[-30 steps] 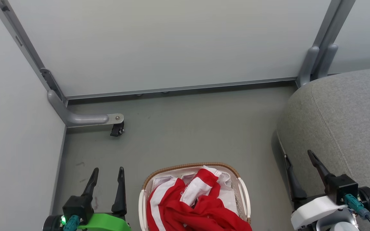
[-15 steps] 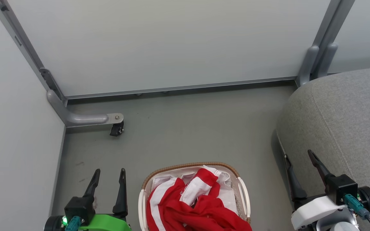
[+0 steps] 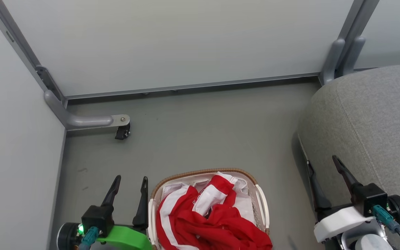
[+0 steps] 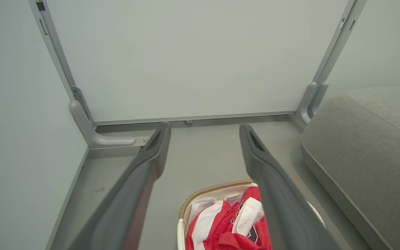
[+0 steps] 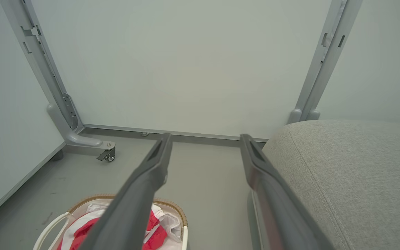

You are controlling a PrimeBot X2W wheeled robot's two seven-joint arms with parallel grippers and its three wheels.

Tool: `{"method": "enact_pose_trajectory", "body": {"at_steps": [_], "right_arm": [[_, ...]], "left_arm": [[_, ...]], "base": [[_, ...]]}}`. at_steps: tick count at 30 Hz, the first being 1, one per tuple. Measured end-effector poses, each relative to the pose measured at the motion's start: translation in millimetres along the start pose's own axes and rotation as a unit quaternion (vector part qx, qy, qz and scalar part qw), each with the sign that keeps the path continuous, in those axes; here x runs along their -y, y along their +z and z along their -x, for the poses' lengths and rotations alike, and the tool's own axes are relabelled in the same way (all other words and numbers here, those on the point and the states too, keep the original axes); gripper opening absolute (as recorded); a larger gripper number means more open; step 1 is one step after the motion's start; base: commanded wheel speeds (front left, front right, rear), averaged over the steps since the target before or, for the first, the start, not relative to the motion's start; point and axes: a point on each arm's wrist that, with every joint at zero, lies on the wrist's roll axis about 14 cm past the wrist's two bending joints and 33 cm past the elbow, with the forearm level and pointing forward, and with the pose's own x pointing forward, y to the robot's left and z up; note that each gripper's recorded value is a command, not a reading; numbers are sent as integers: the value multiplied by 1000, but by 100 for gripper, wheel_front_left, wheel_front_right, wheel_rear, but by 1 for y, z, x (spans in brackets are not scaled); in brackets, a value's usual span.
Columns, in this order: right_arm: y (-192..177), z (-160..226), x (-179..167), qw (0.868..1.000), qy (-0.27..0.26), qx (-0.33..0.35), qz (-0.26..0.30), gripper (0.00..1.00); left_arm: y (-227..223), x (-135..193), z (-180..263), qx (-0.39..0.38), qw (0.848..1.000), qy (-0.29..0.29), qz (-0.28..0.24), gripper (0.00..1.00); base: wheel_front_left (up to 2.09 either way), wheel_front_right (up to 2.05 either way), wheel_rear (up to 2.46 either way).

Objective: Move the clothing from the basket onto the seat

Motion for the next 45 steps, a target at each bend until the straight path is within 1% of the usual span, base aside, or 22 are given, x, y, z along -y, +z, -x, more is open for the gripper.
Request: {"method": "enact_pose_trajectory", "body": {"at_steps": [7, 11, 16, 17, 20, 25, 28, 31, 35, 36, 38, 40, 43, 45], "right_arm": [[-3, -20, 4, 1000, -1, 1, 1, 100], [-8, -34, 7, 1000, -2, -3, 1, 100], [-22, -55, 11, 1000, -3, -12, -4, 100], [-27, -58, 13, 1000, -5, -16, -5, 100], [-42, -65, 19, 999, -12, -31, -12, 100], [-67, -73, 30, 998, -26, -56, -20, 100], [-85, -75, 36, 996, -34, -74, -26, 100], [-100, -78, 43, 995, -42, -88, -32, 100], [-121, -78, 51, 992, -52, -109, -35, 100], [-124, -78, 52, 992, -54, -112, -35, 100], [-136, -77, 56, 990, -59, -125, -34, 100], [-145, -75, 60, 988, -64, -136, -34, 100], [-157, -72, 66, 985, -72, -150, -33, 100], [-165, -68, 70, 984, -77, -161, -30, 100]], "left_arm": [[-14, 21, -29, -24, 998, -49, -10, 100], [-39, 33, -45, -63, 995, -79, -17, 100], [-82, 50, -67, -126, 982, -132, -50, 100], [-94, 55, -68, -143, 977, -148, -60, 100], [-132, 68, -65, -196, 955, -202, -93, 100], [-186, 77, -57, -267, 918, -267, -124, 100], [-221, 78, -44, -314, 886, -308, -147, 100], [-249, 74, -37, -351, 861, -331, -159, 100], [-281, 68, -32, -389, 834, -353, -168, 100], [-286, 66, -31, -395, 830, -355, -170, 100], [-306, 59, -22, -424, 809, -364, -180, 100], [-320, 55, -16, -445, 794, -370, -185, 100], [-335, 53, -13, -461, 783, -375, -183, 100], [-343, 54, -14, -466, 780, -377, -178, 100]], "base": [[0, 0, 0], [0, 0, 0], [0, 0, 0], [0, 0, 0], [0, 0, 0], [0, 0, 0], [0, 0, 0], [0, 0, 0], [0, 0, 0], [0, 0, 0], [0, 0, 0], [0, 0, 0], [0, 0, 0], [0, 0, 0]]}}
